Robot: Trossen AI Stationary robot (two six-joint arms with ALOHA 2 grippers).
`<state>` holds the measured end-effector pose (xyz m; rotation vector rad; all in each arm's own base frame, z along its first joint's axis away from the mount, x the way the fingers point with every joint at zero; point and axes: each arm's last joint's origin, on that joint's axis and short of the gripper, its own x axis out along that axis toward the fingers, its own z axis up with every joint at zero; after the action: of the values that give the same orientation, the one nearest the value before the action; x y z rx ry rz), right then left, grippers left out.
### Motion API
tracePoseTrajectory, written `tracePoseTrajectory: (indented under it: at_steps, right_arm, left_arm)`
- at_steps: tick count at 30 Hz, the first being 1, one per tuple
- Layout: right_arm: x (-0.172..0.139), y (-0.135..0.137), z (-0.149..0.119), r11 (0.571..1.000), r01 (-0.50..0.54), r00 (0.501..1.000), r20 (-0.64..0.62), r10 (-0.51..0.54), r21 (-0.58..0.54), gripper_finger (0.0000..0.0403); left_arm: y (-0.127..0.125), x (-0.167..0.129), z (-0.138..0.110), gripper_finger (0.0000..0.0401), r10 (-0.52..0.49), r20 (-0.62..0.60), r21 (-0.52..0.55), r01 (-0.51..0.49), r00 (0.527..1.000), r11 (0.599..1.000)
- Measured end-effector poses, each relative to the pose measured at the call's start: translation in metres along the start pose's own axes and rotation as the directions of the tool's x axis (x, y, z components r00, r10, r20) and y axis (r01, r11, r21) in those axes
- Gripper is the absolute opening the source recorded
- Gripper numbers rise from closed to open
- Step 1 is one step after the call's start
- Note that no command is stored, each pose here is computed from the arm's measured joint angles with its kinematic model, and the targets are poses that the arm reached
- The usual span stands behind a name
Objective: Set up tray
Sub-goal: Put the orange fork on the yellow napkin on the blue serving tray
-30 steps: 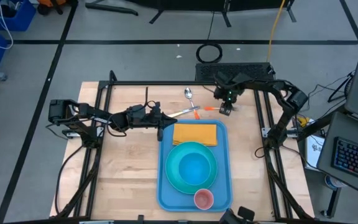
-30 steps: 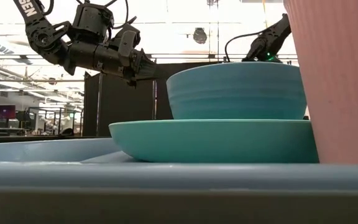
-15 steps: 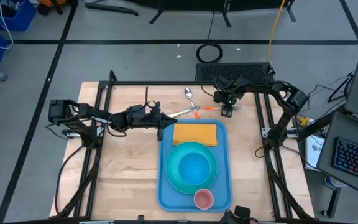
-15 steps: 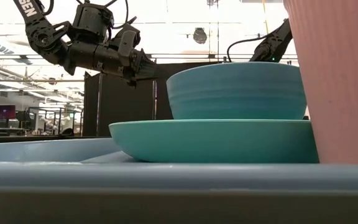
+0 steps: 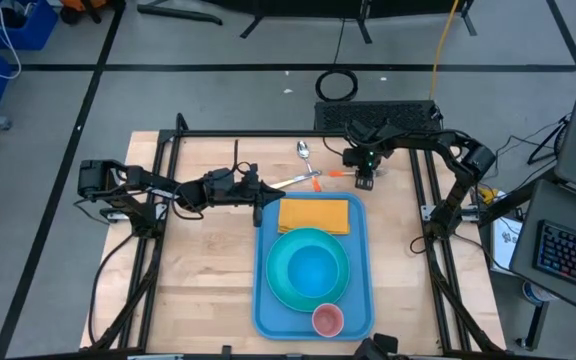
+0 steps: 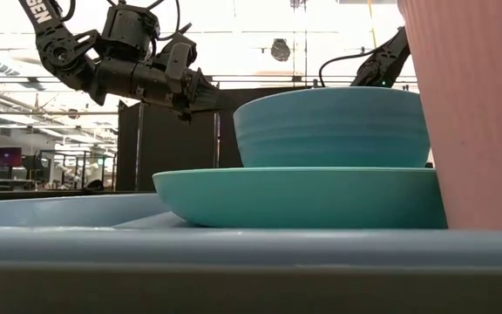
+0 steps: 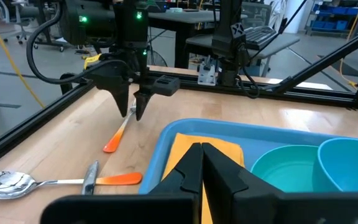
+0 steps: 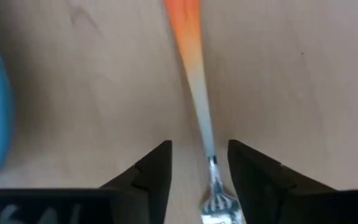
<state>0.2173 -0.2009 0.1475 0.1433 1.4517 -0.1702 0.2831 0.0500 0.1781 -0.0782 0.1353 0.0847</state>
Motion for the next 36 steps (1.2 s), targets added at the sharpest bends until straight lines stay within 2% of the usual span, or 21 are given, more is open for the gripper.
tracePoseTrajectory:
  at_steps: [6, 12, 20, 26, 33, 36]
  right_arm:
    - [0.000, 0.001, -0.001, 1.000, -0.008, 1.000, -0.014, 0.008, 0.004, 0.0072]
    - [0.000, 0.001, -0.001, 1.000, -0.007, 1.000, -0.013, 0.007, -0.013, 0.0008]
    - [0.000, 0.000, 0.000, 1.000, 0.002, 1.000, -0.001, -0.002, 0.005, 0.0004]
    - [-0.001, 0.000, 0.000, 1.000, 0.005, 1.000, 0.000, -0.005, 0.009, 0.0003]
    - [-0.023, 0.005, 0.000, 0.999, 0.045, 0.996, 0.072, -0.045, 0.008, 0.0001]
    - [-0.037, 0.010, -0.001, 0.998, 0.060, 0.993, 0.103, -0.062, 0.020, 0.0001]
  left_arm:
    - [0.000, 0.000, 0.000, 0.0022, 0.000, 0.000, -0.001, 0.000, 1.000, 1.000]
    - [0.000, 0.000, 0.000, 0.0004, 0.000, 0.000, -0.002, 0.000, 1.000, 1.000]
    - [0.000, 0.000, 0.000, 0.0022, 0.000, 0.000, -0.003, 0.000, 1.000, 1.000]
    - [0.000, 0.000, 0.000, 0.0004, 0.000, -0.002, 0.000, 0.000, 1.000, 1.000]
    - [0.000, 0.000, 0.000, 0.0022, 0.000, -0.002, 0.001, 0.000, 1.000, 1.000]
    - [0.000, 0.000, 0.000, 0.0017, 0.001, -0.001, 0.001, -0.001, 1.000, 1.000]
